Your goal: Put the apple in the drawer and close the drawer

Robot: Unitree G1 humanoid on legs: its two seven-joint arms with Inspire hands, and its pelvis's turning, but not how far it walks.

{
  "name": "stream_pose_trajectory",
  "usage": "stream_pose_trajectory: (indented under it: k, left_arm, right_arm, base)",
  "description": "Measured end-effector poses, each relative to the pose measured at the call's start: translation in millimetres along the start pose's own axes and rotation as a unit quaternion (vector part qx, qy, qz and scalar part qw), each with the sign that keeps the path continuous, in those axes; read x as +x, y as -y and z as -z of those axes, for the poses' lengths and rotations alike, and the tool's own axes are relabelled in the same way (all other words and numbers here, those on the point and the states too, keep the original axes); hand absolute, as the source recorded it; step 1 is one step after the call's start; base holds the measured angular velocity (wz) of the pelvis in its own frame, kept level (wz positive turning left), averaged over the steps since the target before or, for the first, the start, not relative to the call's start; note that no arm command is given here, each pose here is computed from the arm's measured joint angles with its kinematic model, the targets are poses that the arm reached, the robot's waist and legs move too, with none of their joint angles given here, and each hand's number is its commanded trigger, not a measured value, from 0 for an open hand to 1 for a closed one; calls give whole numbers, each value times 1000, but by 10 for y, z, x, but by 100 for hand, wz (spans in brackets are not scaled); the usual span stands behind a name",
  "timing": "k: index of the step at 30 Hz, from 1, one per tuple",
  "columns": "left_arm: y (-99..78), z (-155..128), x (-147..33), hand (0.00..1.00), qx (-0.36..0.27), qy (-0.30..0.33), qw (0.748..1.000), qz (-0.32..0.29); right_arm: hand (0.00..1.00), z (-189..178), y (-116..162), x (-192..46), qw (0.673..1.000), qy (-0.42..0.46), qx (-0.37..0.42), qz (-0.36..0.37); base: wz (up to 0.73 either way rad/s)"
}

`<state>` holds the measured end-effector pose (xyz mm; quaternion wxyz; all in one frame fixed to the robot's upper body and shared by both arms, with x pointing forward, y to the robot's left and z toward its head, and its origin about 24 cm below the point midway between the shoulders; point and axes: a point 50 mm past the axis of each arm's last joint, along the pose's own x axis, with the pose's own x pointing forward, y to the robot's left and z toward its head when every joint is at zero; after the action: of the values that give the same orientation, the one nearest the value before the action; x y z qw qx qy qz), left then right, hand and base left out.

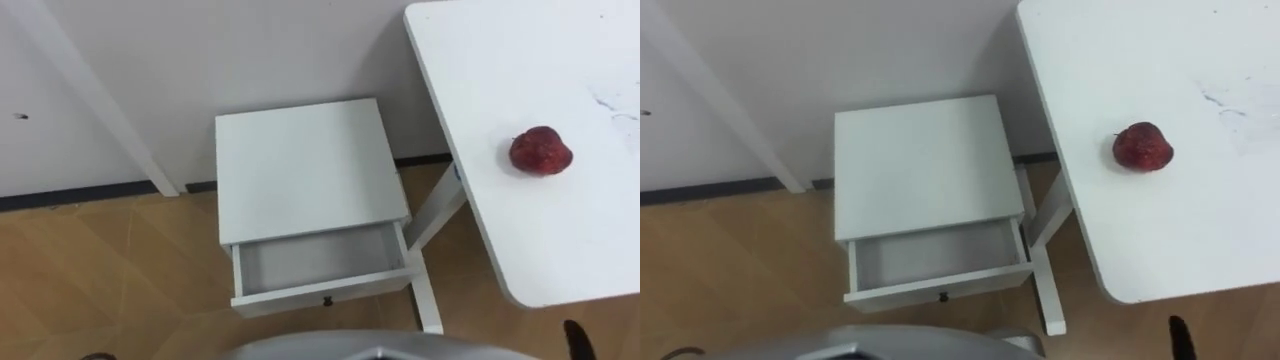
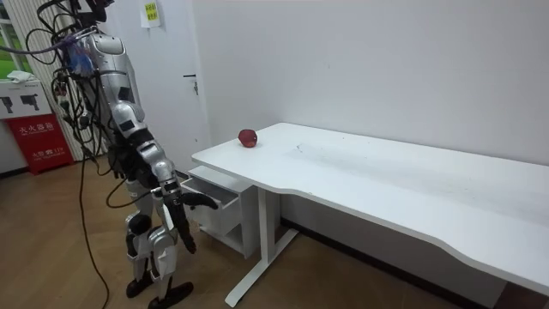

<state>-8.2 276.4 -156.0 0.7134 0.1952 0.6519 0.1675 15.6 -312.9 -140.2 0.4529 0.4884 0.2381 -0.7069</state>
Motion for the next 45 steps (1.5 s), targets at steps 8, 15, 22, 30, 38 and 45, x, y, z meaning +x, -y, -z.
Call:
stream_pose_trajectory:
  k: [8, 15, 22, 30, 38, 45]
  left_arm:
    - [-94, 2, -13, 0, -7, 26, 999, -23]
    - [-144, -88, -10, 0, -5, 48, 998, -30]
    - [-133, -213, -14, 0, -3, 74, 997, -29]
    - [-47, -254, -27, 0, 10, 84, 996, -13]
    - [50, -277, -30, 0, 11, 88, 996, 13]
    - [62, -136, -36, 0, 17, 69, 997, 17]
  right_arm:
    - [0, -404, -481, -222, 995, 83, 45, -27]
    - [0, -725, -914, -637, 975, 210, 36, -60]
    - [0, -893, -1201, -1125, 925, 364, -5, -106]
    - [0, -809, -1426, -1654, 811, 549, -93, -179]
    - [0, -379, -1559, -1780, 755, 549, -207, -292]
    - [0, -157, -1560, -1750, 712, 523, -299, -362]
  base:
    - [-2]
    - [-2]
    - [0]
    - [-2]
    - [-1]
    - [-1]
